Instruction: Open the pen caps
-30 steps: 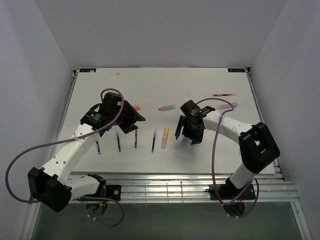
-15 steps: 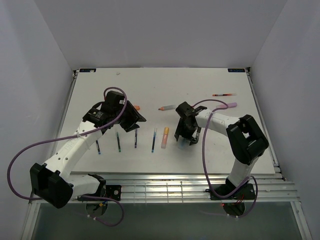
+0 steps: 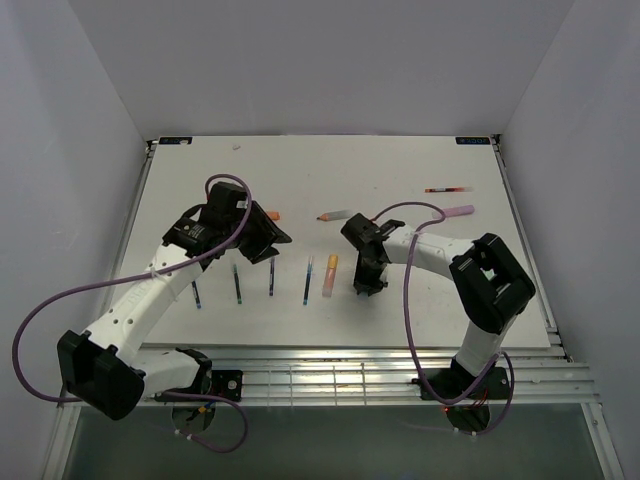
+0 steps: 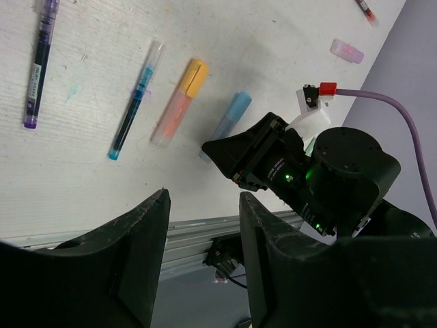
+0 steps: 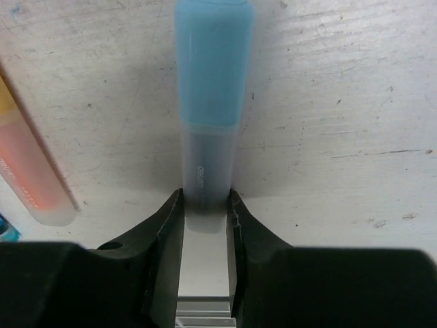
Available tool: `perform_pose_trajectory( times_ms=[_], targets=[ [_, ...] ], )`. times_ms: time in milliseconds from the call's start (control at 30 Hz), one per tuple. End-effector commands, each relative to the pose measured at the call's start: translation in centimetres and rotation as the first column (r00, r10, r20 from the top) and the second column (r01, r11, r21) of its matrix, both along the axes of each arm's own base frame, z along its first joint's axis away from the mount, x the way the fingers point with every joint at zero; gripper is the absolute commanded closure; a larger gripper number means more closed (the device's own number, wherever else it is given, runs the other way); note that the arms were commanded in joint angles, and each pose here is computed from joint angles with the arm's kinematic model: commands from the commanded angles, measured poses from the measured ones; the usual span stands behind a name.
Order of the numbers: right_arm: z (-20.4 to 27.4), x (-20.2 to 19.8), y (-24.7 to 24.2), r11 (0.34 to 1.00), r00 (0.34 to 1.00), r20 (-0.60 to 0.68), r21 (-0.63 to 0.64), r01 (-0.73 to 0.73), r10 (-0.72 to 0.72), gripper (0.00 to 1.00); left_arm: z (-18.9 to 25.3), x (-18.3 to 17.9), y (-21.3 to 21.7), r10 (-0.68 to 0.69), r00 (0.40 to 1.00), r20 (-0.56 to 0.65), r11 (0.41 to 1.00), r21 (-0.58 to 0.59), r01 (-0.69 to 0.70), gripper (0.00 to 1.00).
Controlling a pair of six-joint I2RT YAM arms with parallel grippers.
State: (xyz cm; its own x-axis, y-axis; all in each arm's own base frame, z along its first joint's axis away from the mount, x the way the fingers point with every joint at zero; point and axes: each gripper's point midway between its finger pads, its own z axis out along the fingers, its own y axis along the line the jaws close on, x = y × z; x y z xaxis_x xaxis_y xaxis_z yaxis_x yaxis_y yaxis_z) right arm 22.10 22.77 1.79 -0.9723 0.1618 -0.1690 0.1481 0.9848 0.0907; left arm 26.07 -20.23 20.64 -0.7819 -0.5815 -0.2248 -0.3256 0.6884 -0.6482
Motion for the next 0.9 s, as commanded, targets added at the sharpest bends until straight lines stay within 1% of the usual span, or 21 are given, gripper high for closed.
perform_pose_trajectory(
  times_ms=[0,33,67,100,133,167,200,233,267,300,333,400,500,600,700,867],
  targets=[
    [1.0,0.8,-1.2,0.992,0.993,0.056,-0.075,-0.102,0.107,0.92,1.2,-0.1,0.0,0.007,0.999,0.038,1.000,-0.020,-0.006,0.45],
    [1.8,1.3,-1.1,0.989,0.988,0.080,-0.077,-0.128,0.134,0.92,1.2,-0.1,0.0,0.005,0.999,0.037,1.000,-0.022,-0.004,0.45],
    [3.0,2.0,-0.8,0.976,0.971,0.109,-0.077,-0.204,0.212,0.92,1.3,-0.2,-0.1,0.001,0.999,0.037,1.000,-0.026,0.000,0.45],
    [3.9,2.3,-0.4,0.966,0.957,0.130,-0.063,-0.253,0.259,0.92,1.4,-0.3,-0.1,-0.004,0.999,0.039,1.000,-0.029,0.006,0.45],
    [5.4,2.3,0.5,0.950,0.938,0.154,-0.015,-0.311,0.309,0.92,1.8,-0.2,-0.3,-0.015,0.998,0.058,0.999,-0.036,0.017,0.45],
    [6.5,2.5,1.2,0.913,0.897,0.188,0.003,-0.407,0.400,0.92,2.0,-0.1,-0.5,-0.027,0.997,0.073,0.999,-0.040,0.030,0.43],
    [7.9,2.6,2.5,0.882,0.864,0.232,0.051,-0.469,0.446,0.92,2.3,-0.2,-0.8,-0.054,0.995,0.084,0.997,-0.054,0.059,0.42],
    [9.7,2.5,3.5,0.847,0.830,0.285,0.099,-0.523,0.479,0.92,2.8,0.1,-1.3,-0.085,0.988,0.129,0.993,-0.065,0.094,0.40],
    [11.2,1.1,5.5,0.772,0.791,0.309,0.214,-0.599,0.528,0.92,2.6,0.1,-1.6,-0.104,0.986,0.130,0.991,-0.070,0.114,0.39],
    [12.8,1.1,6.8,0.715,0.749,0.367,0.254,-0.652,0.552,0.92,2.7,-0.1,-2.0,-0.127,0.983,0.133,0.987,-0.083,0.139,0.36],
    [13.8,0.7,7.4,0.685,0.735,0.382,0.285,-0.670,0.560,0.92,2.7,0.0,-2.2,-0.140,0.980,0.140,0.984,-0.087,0.153,0.34],
    [15.7,-0.6,8.9,0.601,0.710,0.403,0.378,-0.704,0.578,0.92,2.3,0.1,-2.7,-0.158,0.979,0.129,0.980,-0.098,0.171,0.31],
    [16.9,-2.1,10.3,0.521,0.696,0.401,0.466,-0.715,0.596,0.92,2.7,0.2,-3.3,-0.171,0.976,0.136,0.975,-0.121,0.187,0.29],
    [18.3,-2.9,11.8,0.466,0.673,0.430,0.495,-0.733,0.602,0.92,2.6,0.4,-3.2,-0.161,0.978,0.135,0.977,-0.116,0.177,0.27],
    [19.1,-3.8,12.8,0.427,0.662,0.430,0.524,-0.737,0.614,0.92,2.6,0.6,-3.3,-0.161,0.977,0.139,0.978,-0.112,0.177,0.26],
    [20.5,-4.5,13.8,0.381,0.656,0.453,0.559,-0.737,0.604,0.92,2.3,1.1,-3.4,-0.166,0.976,0.142,0.979,-0.092,0.180,0.27]
  ],
)
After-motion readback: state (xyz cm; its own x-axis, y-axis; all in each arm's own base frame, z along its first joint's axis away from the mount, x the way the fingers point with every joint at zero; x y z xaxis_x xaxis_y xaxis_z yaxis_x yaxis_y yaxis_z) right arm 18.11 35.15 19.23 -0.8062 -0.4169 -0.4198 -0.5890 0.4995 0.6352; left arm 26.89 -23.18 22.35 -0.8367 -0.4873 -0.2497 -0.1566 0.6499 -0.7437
